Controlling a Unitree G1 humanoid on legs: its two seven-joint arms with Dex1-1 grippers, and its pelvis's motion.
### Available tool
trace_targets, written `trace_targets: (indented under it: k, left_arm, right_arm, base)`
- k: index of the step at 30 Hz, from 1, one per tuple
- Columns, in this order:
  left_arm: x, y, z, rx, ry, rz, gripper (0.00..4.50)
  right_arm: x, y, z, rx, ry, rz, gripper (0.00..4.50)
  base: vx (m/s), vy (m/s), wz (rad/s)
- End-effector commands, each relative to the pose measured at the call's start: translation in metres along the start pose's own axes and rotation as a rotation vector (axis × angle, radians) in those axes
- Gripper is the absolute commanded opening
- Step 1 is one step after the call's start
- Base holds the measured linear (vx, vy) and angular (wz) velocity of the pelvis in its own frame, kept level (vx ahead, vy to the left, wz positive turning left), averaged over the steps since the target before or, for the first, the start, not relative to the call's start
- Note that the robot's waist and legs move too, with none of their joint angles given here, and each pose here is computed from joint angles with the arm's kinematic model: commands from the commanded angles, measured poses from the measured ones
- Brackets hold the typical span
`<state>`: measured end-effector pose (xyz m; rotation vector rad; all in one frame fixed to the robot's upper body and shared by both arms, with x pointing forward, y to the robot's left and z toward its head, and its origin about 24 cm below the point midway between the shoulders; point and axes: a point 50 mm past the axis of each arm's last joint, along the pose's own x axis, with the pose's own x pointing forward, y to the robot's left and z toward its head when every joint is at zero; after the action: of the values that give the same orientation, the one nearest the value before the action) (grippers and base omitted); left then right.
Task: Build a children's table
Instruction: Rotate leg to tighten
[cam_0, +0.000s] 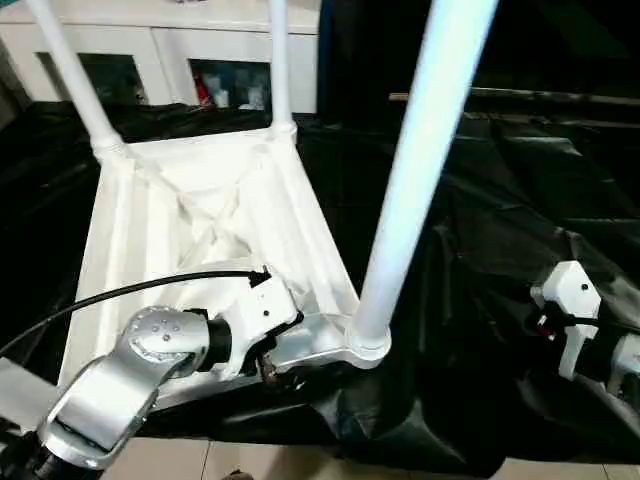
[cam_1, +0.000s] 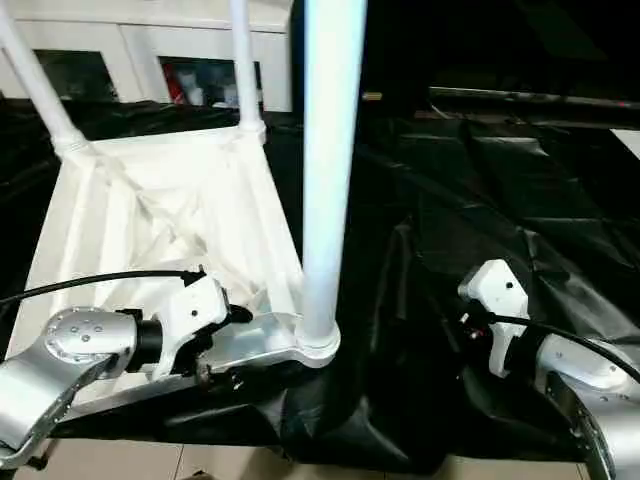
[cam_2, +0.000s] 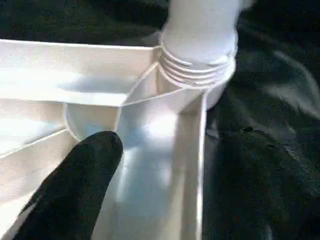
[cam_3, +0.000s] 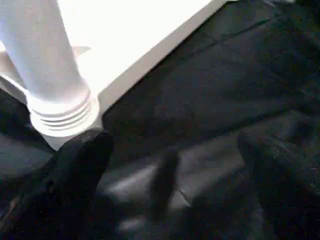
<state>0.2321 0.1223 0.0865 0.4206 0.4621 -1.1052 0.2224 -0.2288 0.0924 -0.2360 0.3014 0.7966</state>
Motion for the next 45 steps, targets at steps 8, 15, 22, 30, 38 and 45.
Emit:
trace_targets:
  k: [8,15,22,30,38,45]
  left_arm:
    - [0.009,-0.017,-0.007,-0.066,0.002,-0.096,3.57]
    - [0.008,-0.011,-0.012,-0.038,0.023,-0.079,2.78]
    - [0.008,0.000,-0.022,-0.047,0.016,-0.047,2.28]
    - [0.005,0.011,-0.029,-0.066,-0.011,-0.044,1.76]
    - [0.008,0.011,-0.035,-0.041,-0.044,-0.129,1.06]
    - [0.009,0.026,-0.043,0.051,0.048,-0.128,0.40]
  right_arm:
    - [0.014,0.006,-0.002,-0.009,-0.003,0.046,4.50]
    - [0.017,0.006,-0.003,-0.018,0.002,0.049,4.50]
    - [0.020,0.011,-0.008,-0.013,0.011,0.070,4.50]
    - [0.028,0.010,-0.010,-0.008,-0.002,0.075,4.50]
    - [0.031,0.010,-0.009,-0.018,-0.003,0.094,4.50]
    - [0.033,0.010,-0.007,-0.026,-0.010,0.097,4.50]
  base:
    - [0.000,0.000,0.00]
    - [0.000,0.000,0.00]
    - [0.000,0.000,0.00]
    - [0.000,0.000,0.00]
    - [0.000,0.000,0.00]
    - [0.000,0.000,0.00]
